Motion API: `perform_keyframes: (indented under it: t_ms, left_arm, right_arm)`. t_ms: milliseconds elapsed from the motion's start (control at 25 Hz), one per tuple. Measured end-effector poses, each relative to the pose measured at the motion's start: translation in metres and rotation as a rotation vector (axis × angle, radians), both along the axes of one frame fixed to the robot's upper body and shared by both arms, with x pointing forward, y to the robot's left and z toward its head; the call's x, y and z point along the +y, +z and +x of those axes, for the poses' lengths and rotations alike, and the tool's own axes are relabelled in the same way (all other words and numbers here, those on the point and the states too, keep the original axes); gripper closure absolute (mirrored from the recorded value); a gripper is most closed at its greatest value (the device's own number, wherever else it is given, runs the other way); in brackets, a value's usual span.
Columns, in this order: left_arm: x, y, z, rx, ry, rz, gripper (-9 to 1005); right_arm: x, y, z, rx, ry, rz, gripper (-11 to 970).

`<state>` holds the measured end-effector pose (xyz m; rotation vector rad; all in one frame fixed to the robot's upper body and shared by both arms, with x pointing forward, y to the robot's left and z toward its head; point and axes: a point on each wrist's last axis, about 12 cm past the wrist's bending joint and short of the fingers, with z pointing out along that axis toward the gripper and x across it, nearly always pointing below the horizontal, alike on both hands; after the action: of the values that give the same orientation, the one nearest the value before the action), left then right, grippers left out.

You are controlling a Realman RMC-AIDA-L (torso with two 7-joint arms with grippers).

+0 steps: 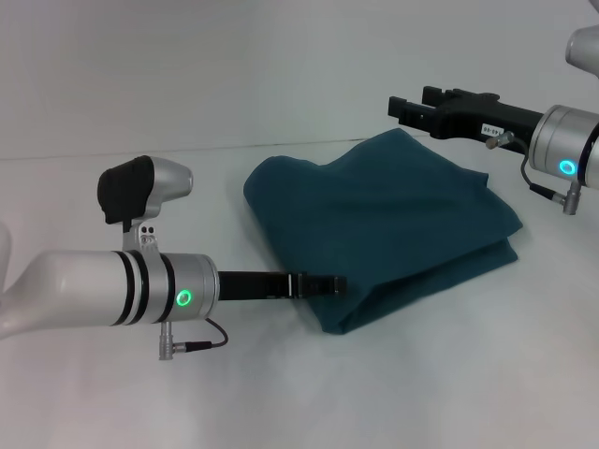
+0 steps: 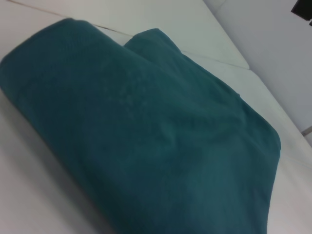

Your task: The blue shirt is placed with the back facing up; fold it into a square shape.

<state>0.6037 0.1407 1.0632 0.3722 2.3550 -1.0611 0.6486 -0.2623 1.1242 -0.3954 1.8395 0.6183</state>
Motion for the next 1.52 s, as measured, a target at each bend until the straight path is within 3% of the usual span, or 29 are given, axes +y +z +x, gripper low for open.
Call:
perform_keyframes:
  t_ms: [1280, 1520]
  left_arm:
    - [-0.015, -0.002, -0.003, -0.032, -0.102, 0.084, 210]
    - [-0.016, 0.0, -0.002, -0.044, -0.114, 0.095, 270]
  right_arm:
    - [0.005, -0.001, -0.001, 0.001, 0.005, 0.006, 265]
    - [0.003, -0.001, -0.001, -0.003, -0.003, 0.007, 264]
